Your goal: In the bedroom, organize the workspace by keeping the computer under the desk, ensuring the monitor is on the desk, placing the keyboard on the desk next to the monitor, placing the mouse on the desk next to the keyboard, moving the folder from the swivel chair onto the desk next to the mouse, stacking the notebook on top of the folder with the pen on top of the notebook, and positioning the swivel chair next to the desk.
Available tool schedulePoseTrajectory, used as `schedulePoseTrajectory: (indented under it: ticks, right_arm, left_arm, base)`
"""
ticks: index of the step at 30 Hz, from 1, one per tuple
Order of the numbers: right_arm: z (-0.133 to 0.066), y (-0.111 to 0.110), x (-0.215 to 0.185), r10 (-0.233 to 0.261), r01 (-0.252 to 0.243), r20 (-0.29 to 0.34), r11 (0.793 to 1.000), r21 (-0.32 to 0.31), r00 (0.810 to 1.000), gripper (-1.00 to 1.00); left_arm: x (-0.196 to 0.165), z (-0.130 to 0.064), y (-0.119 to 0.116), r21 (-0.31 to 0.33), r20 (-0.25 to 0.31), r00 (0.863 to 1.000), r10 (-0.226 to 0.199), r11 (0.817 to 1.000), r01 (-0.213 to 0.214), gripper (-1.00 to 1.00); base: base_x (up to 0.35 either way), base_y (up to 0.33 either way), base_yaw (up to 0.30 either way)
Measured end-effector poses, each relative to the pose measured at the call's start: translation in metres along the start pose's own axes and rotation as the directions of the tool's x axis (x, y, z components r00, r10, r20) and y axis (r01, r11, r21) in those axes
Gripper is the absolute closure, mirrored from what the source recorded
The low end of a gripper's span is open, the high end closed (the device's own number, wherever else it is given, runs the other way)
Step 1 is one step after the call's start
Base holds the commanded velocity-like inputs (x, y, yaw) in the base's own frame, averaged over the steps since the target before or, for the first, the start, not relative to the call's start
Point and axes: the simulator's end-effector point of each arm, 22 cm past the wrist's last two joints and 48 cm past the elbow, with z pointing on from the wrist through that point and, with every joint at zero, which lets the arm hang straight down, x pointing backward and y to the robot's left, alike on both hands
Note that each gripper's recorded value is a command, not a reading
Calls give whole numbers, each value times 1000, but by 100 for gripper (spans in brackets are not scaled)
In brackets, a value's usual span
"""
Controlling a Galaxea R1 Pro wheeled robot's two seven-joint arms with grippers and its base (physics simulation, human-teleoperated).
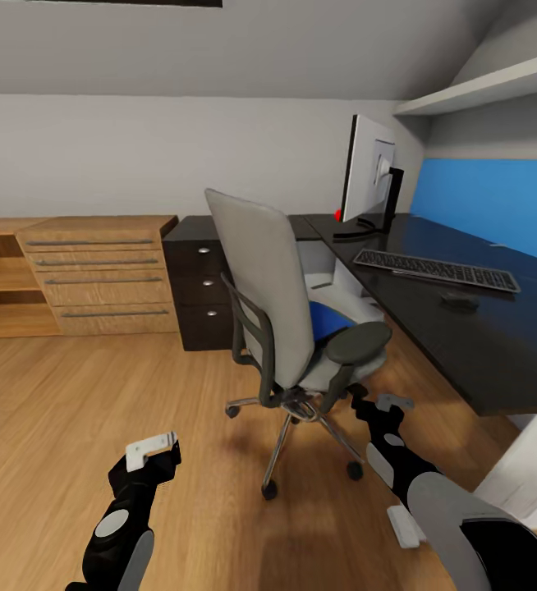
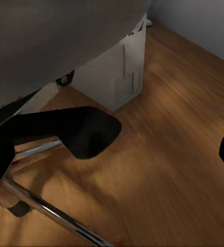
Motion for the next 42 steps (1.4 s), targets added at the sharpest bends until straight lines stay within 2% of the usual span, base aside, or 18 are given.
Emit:
schedulePoseTrajectory:
  ticks: [9,42]
  right_arm:
    - [0,-1,1,6,-6,-1,1000,4,1000,-100]
    - [0,2,1,-1,1,-1,1000,-3,1000,-100]
  left_arm:
    - [0,0,0,0,-1,1000,1,1000,-1,-100]
    - [1,0,0,1,-2,1000,-2,1000,2,-100]
  base:
    - [63,-1,65]
    - [-22,34,269]
